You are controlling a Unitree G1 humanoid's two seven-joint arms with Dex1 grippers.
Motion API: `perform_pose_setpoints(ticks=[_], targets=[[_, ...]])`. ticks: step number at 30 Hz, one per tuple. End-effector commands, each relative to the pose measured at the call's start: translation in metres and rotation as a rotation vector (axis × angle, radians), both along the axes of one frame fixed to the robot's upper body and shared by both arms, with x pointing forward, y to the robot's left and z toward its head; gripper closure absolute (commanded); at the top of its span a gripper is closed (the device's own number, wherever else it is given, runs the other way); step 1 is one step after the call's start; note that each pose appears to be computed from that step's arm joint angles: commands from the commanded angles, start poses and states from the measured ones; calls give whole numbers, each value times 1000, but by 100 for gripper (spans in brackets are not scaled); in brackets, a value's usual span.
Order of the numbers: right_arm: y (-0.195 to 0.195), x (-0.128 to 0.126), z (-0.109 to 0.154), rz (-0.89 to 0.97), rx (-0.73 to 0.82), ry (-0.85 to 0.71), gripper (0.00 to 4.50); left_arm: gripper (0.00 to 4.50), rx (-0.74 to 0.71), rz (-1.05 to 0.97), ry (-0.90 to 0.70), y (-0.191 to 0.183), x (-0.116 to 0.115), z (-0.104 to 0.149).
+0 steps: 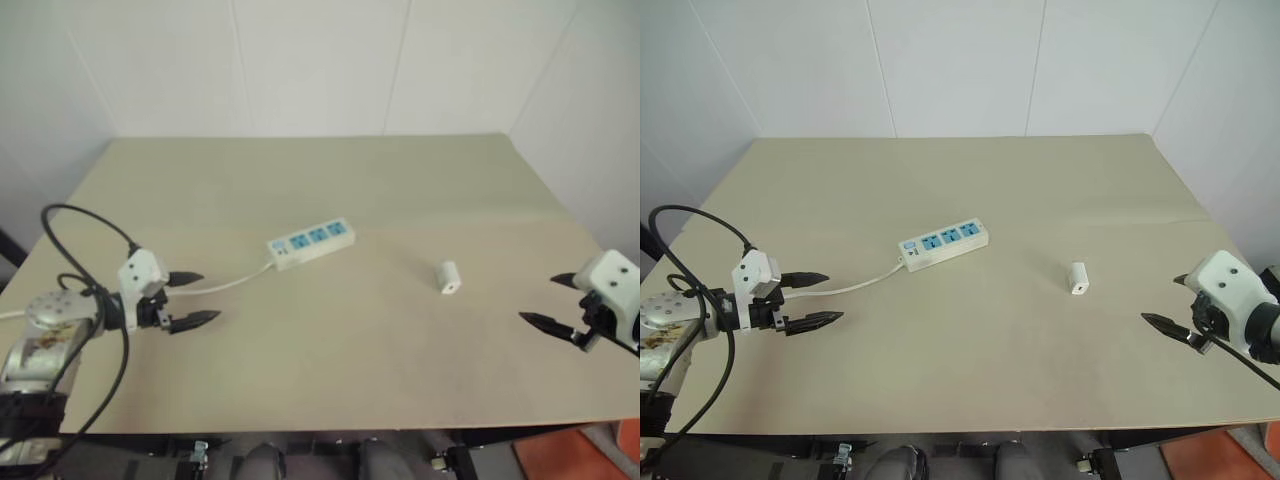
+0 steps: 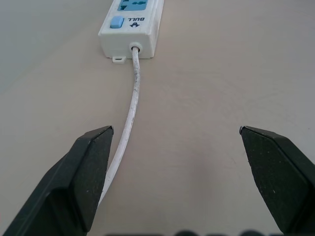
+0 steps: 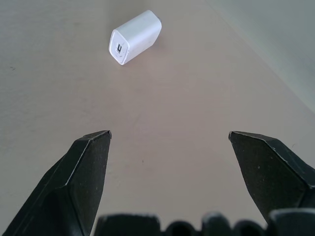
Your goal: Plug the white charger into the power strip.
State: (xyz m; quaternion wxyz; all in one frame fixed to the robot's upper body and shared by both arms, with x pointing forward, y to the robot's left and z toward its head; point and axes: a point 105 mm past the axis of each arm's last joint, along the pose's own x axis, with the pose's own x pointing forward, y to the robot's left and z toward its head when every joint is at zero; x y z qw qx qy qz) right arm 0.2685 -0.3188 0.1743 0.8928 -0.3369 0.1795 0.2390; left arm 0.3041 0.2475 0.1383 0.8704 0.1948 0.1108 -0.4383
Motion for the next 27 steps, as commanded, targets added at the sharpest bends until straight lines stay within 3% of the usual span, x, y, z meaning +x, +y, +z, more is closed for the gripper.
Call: perform_pose_setpoints(ticks=[1,13,17,27], targets=[[3,1,10,20,-11,-50,0,3,12,-11,-31,-1,0,9],[3,1,11,18,-18,-49,0,3,15,-3,-43,2,2,8],[8,3,11,32,-16,-53,0,3,3,78,-125,6,21,8],[43,20,12,122,49,-96,0,3,-74,74,-45,-17,70,-25]])
